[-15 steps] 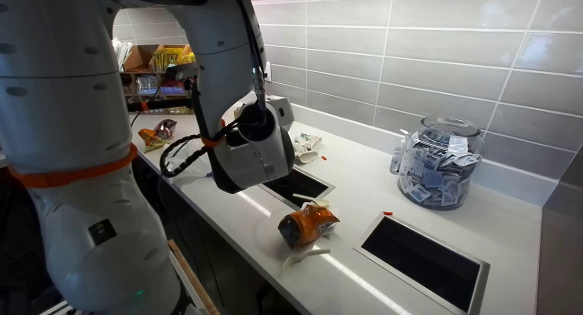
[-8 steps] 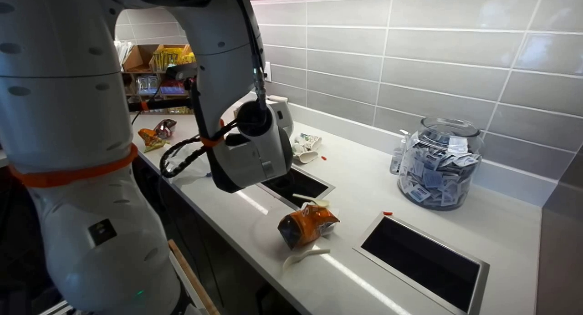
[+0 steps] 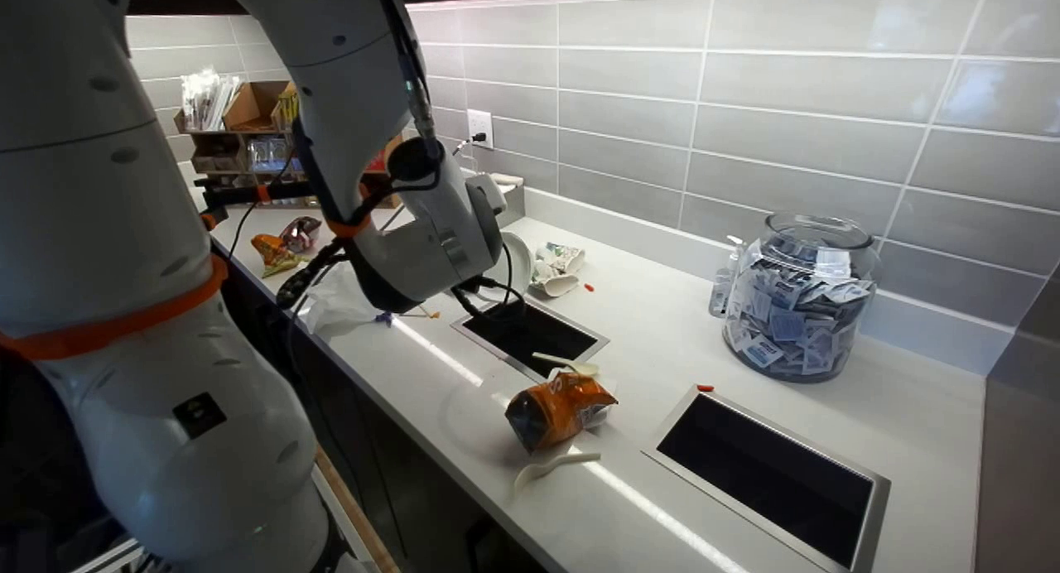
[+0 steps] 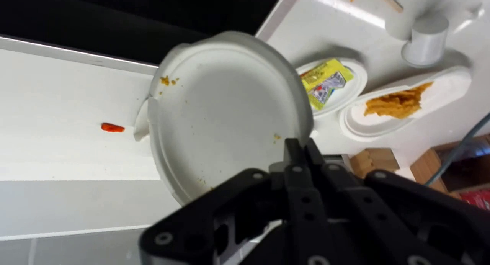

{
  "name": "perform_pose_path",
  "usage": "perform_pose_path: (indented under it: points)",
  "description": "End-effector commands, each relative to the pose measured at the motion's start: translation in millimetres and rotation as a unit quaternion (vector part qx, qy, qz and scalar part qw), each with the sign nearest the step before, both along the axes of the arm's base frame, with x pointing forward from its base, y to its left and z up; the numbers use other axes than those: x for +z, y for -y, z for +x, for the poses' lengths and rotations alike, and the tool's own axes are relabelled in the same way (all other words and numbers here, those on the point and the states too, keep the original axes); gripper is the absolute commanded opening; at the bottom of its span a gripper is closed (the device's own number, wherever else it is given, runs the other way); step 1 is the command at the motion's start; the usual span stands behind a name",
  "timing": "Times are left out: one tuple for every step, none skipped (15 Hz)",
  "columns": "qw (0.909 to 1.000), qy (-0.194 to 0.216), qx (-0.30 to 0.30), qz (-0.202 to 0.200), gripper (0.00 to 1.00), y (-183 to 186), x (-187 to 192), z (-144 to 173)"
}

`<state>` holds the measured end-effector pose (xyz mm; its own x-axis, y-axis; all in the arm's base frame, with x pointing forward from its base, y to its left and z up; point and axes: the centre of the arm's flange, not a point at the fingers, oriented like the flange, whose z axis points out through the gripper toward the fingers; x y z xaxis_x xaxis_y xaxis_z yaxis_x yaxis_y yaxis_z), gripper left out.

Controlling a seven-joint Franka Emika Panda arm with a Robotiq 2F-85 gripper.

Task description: Pour the contents from the white plate into the left bin

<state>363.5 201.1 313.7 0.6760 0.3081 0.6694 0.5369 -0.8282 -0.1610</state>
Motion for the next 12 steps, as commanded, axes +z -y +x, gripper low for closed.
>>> perform_pose_path:
  points:
    - [0.9961, -0.015, -0.012, -0.086, 0.01, -19, 10, -9]
    - [0.9935, -0.021, -0.017, -0.111, 0.01, -24, 8, -10]
    - [0.9905, -0.026, -0.018, -0.134, 0.01, -29, 6, -12]
    - [0.9869, -0.030, -0.021, -0.157, 0.01, -32, 3, -14]
    - [0.9834, -0.041, -0.030, -0.174, 0.01, -36, 1, -14]
    - [0.9793, -0.049, -0.031, -0.194, 0.01, -40, 0, -16]
    - [0.9754, -0.055, -0.035, -0.211, 0.01, -42, -2, -18]
    - [0.9720, -0.063, -0.039, -0.223, 0.01, -44, -3, -19]
    - [0.9691, -0.071, -0.044, -0.232, 0.01, -45, -5, -20]
    - [0.9662, -0.079, -0.051, -0.240, 0.01, -46, -5, -20]
    - [0.9636, -0.089, -0.058, -0.245, 0.01, -46, -5, -20]
    - [0.9604, -0.097, -0.066, -0.253, 0.01, -46, -6, -20]
